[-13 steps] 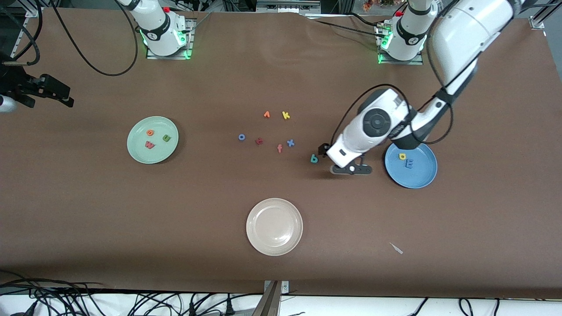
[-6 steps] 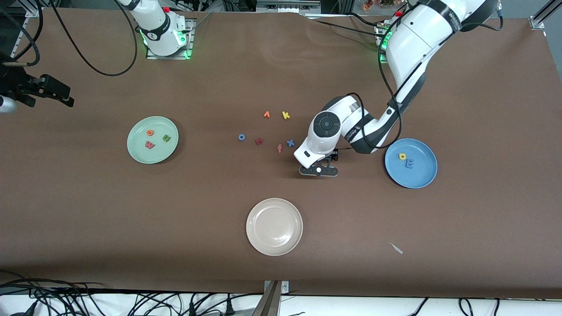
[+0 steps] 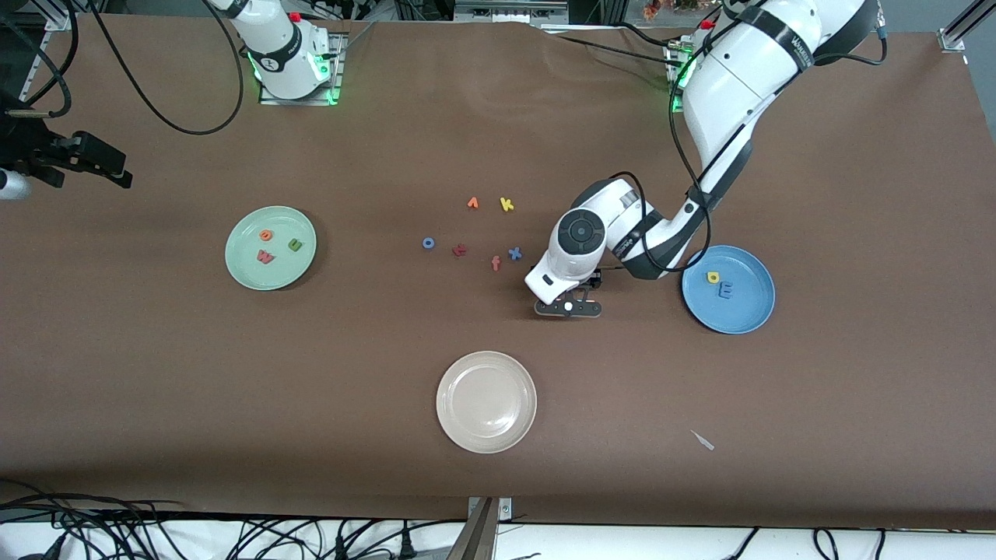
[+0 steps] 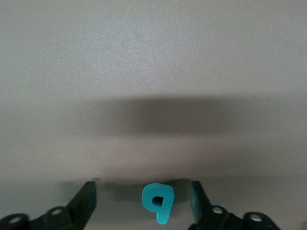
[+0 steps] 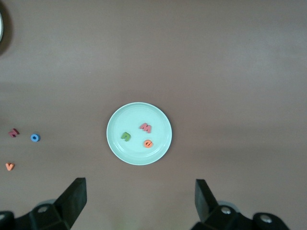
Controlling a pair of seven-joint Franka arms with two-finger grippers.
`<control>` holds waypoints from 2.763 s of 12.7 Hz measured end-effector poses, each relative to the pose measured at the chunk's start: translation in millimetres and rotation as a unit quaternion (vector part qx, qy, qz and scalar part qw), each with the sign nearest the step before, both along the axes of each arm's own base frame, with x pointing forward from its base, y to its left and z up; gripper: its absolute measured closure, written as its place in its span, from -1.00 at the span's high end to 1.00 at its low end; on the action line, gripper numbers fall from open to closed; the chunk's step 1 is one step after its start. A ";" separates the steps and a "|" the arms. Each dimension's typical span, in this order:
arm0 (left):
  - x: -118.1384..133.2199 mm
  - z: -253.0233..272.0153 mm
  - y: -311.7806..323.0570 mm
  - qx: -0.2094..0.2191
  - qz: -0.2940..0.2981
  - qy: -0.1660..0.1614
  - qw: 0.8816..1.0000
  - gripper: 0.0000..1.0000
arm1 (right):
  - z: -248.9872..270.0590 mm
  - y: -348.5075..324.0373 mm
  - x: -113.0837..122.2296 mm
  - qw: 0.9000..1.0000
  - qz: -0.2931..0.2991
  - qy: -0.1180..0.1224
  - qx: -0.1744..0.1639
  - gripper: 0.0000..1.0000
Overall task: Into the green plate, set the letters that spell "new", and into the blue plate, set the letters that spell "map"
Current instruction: 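Grasp the cyan q among the letters with the left gripper, then place the cyan q on the blue plate with the left gripper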
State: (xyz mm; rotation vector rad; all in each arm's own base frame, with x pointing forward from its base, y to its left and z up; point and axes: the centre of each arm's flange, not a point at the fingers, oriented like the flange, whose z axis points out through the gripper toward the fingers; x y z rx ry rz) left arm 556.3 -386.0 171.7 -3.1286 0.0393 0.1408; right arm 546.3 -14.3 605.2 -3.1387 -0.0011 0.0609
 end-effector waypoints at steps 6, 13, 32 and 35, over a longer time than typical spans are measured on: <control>-0.4 2.6 -3.9 -0.002 0.000 -0.002 1.000 0.44 | -0.2 5.1 -0.5 1.000 0.004 0.002 0.000 1.00; -5.4 2.1 -10.4 -0.002 -0.001 0.000 1.000 0.03 | -0.3 5.2 -0.6 1.000 0.004 0.003 0.000 1.00; 46.4 38.4 95.6 0.024 -0.031 0.073 0.997 -0.41 | -0.1 5.3 -0.7 1.000 0.002 0.003 0.000 1.00; 65.3 67.6 166.5 0.022 -0.073 0.108 0.991 -0.41 | -0.1 5.7 -0.7 1.000 0.002 0.003 0.000 1.00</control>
